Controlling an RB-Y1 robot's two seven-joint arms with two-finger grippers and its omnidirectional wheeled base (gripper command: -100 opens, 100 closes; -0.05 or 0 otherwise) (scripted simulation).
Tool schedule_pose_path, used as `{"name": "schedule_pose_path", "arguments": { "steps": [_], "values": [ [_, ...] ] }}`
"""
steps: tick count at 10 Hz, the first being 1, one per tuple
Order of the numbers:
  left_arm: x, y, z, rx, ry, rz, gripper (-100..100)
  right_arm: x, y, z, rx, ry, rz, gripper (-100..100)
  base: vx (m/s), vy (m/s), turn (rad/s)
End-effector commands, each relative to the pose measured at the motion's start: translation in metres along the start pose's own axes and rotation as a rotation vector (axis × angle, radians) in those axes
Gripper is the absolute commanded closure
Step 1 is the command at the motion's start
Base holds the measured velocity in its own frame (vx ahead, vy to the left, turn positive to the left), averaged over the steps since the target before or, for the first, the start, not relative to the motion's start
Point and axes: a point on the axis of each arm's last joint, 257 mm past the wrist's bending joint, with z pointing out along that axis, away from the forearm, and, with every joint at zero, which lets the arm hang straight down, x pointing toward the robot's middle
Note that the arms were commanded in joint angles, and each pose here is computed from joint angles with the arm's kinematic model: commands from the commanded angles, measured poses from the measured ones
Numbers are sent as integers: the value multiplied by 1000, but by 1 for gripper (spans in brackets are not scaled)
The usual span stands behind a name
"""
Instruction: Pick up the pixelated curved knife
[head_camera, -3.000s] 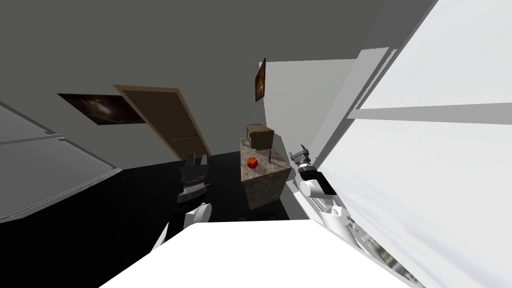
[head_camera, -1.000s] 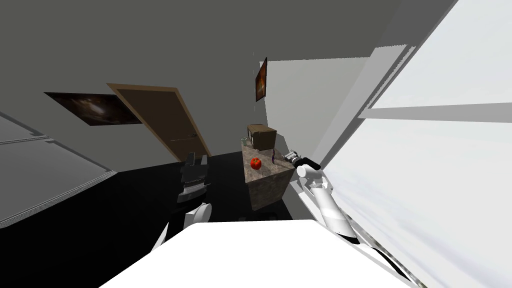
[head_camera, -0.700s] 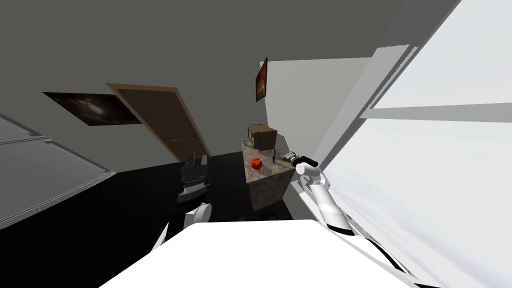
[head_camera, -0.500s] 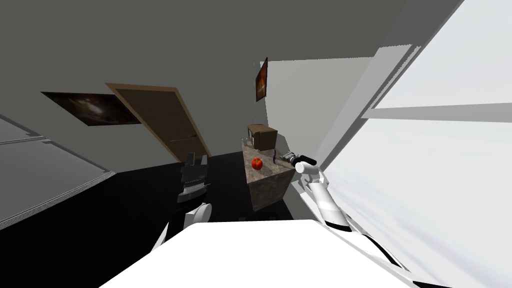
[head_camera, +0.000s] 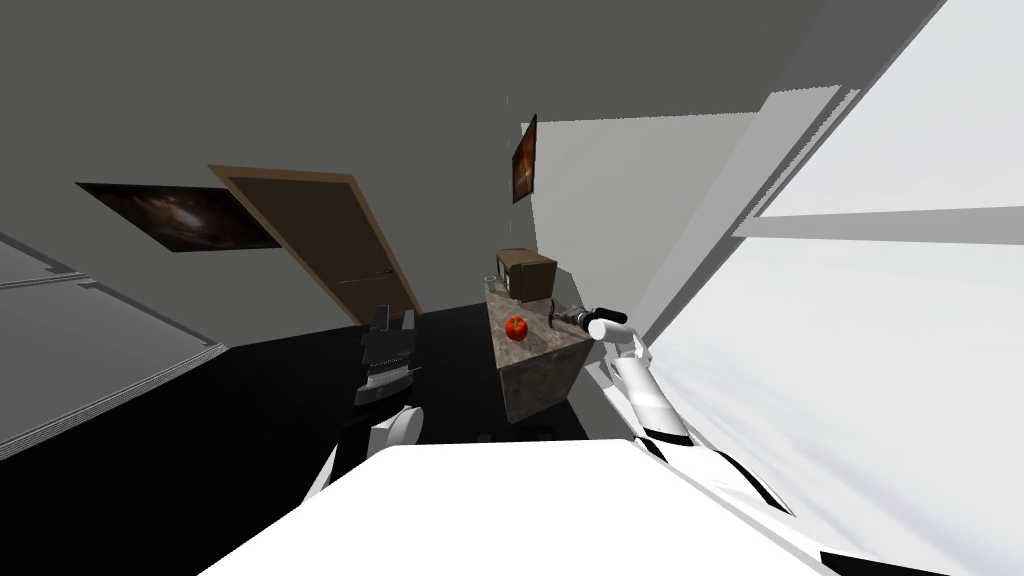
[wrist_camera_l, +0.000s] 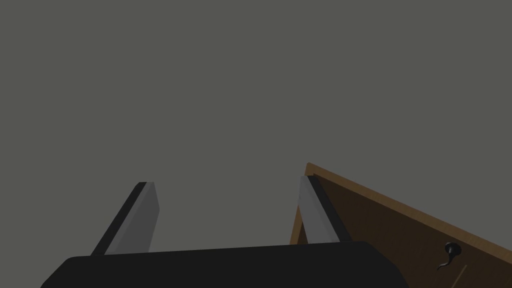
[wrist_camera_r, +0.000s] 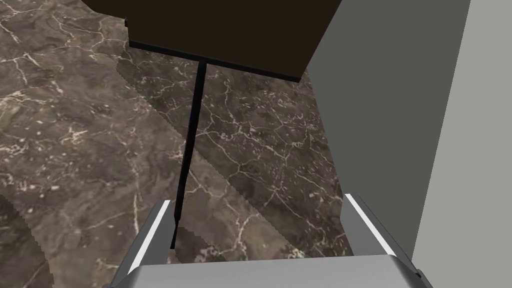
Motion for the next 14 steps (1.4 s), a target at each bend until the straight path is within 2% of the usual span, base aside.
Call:
{"name": "schedule_pose_path", "arguments": {
  "steps": [1, 2, 4, 8, 12, 13, 14],
  "values": [
    [0, 0, 0, 0, 0, 0, 0, -4, -7, 5, 35, -37, 43, -100, 21, 32, -9],
    [0, 0, 0, 0, 0, 0, 0, -4, -7, 5, 35, -37, 43, -100, 17, 27, -3],
    [0, 0, 0, 0, 0, 0, 0, -7, -16, 12, 78, -86, 103, -100, 22, 35, -9],
    [0, 0, 0, 0, 0, 0, 0, -14, -26, 16, 128, -165, 166, -100, 30, 31, -6],
    [0, 0, 0, 0, 0, 0, 0, -20, -27, 18, 152, -238, 209, -100, 24, 23, -14],
    [0, 0, 0, 0, 0, 0, 0, -19, -27, 18, 149, -223, 201, -100, 0, 0, 0],
    [0, 0, 0, 0, 0, 0, 0, -19, -27, 18, 150, -227, 204, 0, 0, 0, 0]
  ]
}}
